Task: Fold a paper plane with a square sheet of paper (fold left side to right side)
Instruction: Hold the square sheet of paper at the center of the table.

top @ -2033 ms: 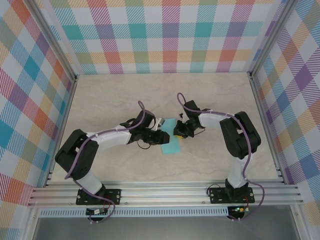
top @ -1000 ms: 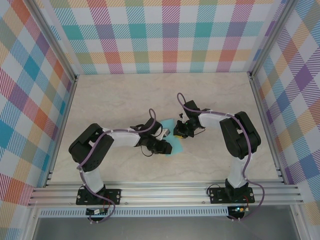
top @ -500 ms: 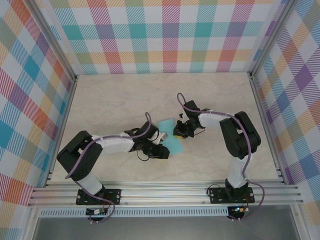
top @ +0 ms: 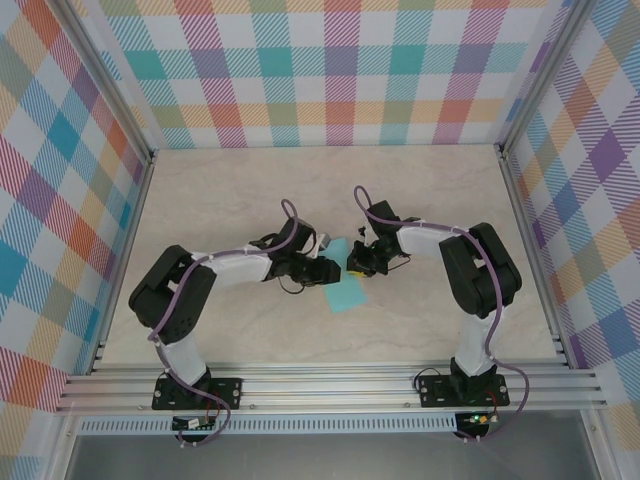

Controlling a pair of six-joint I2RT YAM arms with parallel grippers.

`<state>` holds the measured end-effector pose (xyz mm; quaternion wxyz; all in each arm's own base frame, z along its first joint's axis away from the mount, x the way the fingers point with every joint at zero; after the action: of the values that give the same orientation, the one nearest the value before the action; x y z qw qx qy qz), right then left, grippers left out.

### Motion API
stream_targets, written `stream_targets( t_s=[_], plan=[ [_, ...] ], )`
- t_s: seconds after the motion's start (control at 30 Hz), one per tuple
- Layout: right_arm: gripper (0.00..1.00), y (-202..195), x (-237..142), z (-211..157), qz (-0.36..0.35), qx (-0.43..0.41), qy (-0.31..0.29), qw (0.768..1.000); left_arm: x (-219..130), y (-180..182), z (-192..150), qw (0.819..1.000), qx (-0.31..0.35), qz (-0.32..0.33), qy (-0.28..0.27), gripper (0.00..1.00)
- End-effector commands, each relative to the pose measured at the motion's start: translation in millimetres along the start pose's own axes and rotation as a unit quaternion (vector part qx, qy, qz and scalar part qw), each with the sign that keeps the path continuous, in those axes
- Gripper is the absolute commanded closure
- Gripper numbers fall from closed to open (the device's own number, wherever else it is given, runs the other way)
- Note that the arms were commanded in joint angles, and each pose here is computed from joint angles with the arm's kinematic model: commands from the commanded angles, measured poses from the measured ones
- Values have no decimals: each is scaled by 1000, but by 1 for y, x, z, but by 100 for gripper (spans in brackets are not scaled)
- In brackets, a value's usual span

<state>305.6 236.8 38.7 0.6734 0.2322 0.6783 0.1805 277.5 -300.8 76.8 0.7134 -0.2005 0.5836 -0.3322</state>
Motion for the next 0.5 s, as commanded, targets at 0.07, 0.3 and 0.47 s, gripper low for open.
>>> stream_targets(
  t_s=[0.07,0.3,0.47],
  plan=[
    [88,-35,18,-17,-70,23,36,997,12,9,17,1000,-11,23,-12,65],
    [87,-28,16,-15,-50,12,28,998,23,28,7,998,-22,56,12,66],
    [87,-21,13,-12,-34,4,21,999,27,36,-1,997,-25,74,24,66]
  ],
)
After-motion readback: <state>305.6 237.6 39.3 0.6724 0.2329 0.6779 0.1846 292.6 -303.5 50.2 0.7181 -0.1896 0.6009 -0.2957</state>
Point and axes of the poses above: each hand's point on the last joint's axis, 136 mm out from that joint toward the fingers, its own x axis out along the fingers, its own y axis along the line the jaws close on, z = x × y, the point moved 3 cm from there along -x, back along the fingers, and after that the axes turned 1 degree about x, right-handed, at the moved point
